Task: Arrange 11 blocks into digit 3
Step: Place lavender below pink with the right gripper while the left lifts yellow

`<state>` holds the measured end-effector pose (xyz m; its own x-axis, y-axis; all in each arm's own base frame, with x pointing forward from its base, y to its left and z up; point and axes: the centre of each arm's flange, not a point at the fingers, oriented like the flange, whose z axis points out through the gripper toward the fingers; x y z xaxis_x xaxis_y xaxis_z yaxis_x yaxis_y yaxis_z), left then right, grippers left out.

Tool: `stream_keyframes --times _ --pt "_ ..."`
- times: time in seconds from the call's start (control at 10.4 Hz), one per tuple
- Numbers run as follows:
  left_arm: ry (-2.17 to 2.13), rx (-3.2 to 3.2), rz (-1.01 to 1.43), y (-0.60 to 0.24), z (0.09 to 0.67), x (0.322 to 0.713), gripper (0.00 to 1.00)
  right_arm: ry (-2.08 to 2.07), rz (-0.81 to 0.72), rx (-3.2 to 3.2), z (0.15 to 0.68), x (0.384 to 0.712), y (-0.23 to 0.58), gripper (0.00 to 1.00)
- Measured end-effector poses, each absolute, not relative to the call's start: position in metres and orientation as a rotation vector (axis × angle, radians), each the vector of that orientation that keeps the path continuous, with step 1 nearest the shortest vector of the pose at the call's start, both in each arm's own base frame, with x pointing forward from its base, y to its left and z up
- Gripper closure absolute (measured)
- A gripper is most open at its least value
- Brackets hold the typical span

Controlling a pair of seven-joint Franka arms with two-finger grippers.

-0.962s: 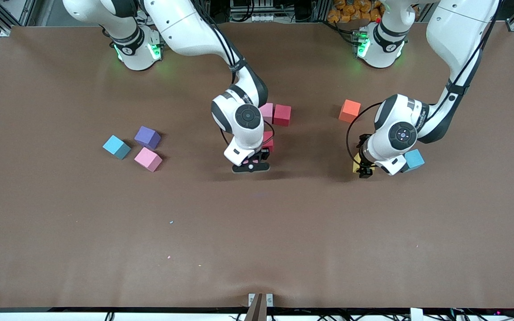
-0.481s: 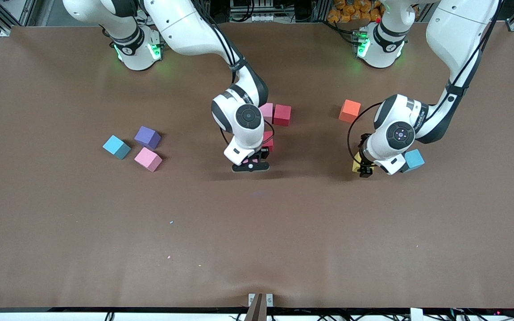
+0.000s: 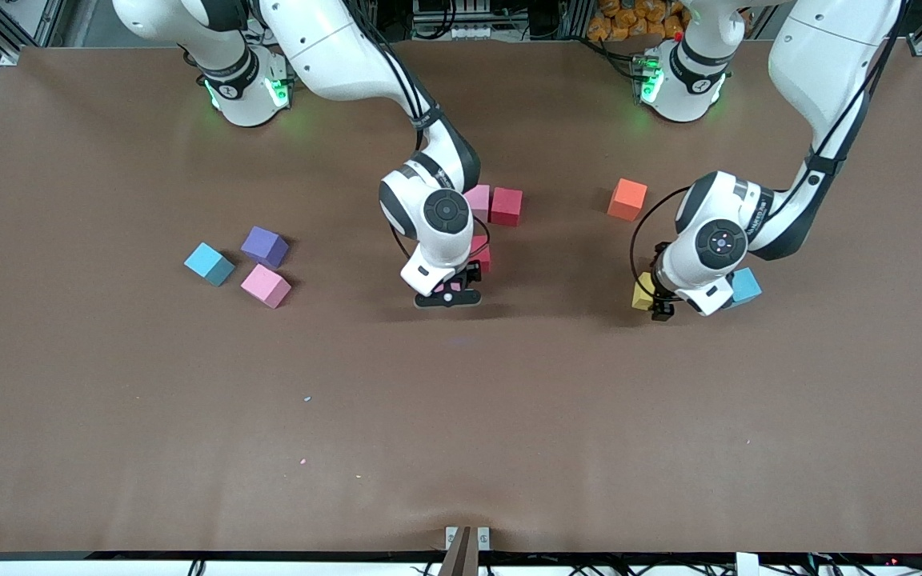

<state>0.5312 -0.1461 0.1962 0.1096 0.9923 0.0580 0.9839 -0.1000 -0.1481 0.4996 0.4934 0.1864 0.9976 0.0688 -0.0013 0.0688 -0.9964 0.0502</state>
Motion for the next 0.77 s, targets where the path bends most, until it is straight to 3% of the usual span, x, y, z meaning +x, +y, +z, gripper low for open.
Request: stream_keyframes --times 0.38,0.77 --pt "-2.001 -2.236 0.079 -0.145 0.197 0.533 0.00 0.011 0.160 3.139 0.270 0.540 0.468 0.00" --pt "-1.988 -2.256 0.077 -0.154 0.199 0.533 0.00 -0.213 0.038 3.053 0.293 0.580 0.387 0.00"
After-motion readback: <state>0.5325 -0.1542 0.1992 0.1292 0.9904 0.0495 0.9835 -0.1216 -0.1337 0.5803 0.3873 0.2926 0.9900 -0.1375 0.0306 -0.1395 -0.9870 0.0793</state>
